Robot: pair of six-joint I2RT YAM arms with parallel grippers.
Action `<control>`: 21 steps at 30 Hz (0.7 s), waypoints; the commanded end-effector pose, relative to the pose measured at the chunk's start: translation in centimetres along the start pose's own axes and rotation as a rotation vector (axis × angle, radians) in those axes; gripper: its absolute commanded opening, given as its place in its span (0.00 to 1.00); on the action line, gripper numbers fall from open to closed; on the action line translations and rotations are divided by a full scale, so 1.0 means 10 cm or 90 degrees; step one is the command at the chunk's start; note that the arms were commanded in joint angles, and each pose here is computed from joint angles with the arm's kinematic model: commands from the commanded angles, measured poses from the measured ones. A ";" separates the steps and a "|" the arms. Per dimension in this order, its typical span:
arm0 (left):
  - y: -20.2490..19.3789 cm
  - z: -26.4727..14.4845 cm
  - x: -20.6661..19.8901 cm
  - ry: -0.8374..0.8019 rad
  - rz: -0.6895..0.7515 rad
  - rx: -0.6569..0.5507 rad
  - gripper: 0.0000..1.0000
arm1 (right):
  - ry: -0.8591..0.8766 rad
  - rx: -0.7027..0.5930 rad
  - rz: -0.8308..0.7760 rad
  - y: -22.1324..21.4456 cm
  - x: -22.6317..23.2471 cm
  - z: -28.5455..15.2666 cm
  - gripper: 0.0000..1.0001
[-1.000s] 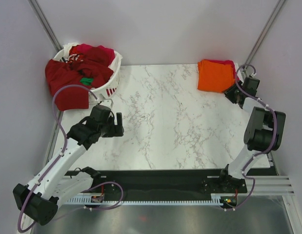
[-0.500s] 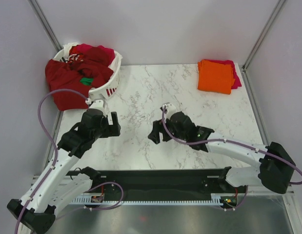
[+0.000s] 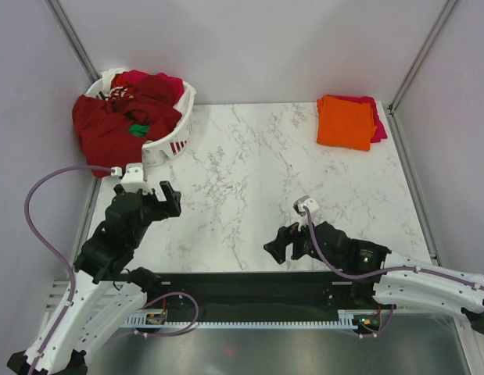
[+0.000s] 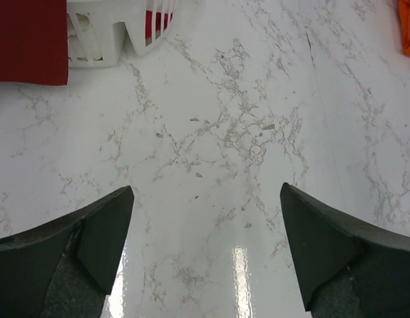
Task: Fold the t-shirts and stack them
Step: Neatly place the folded tshirt to the corner
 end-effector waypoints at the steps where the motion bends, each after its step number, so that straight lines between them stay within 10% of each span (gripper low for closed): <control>1: 0.17 0.08 0.02 0.044 0.060 -0.053 1.00 | -0.037 0.012 0.010 -0.14 -0.11 -0.08 0.93; 17: 1.02 0.93 -0.20 0.157 0.126 -0.188 1.00 | -0.144 -0.001 -0.068 0.17 -0.19 -0.13 0.93; 21: 1.07 1.53 0.06 0.201 -0.087 -0.066 1.00 | -0.183 -0.005 -0.074 0.24 -0.20 -0.10 0.95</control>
Point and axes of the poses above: each gripper's point midway between its finger pads, its own z axis out along the fingers, its own x axis along the line the jaws close on, y = z × x, the point moved 9 cm from there along -z, back along the fingers, and after that the axes turned 10 degrees about -z, right-handed, at the moved point
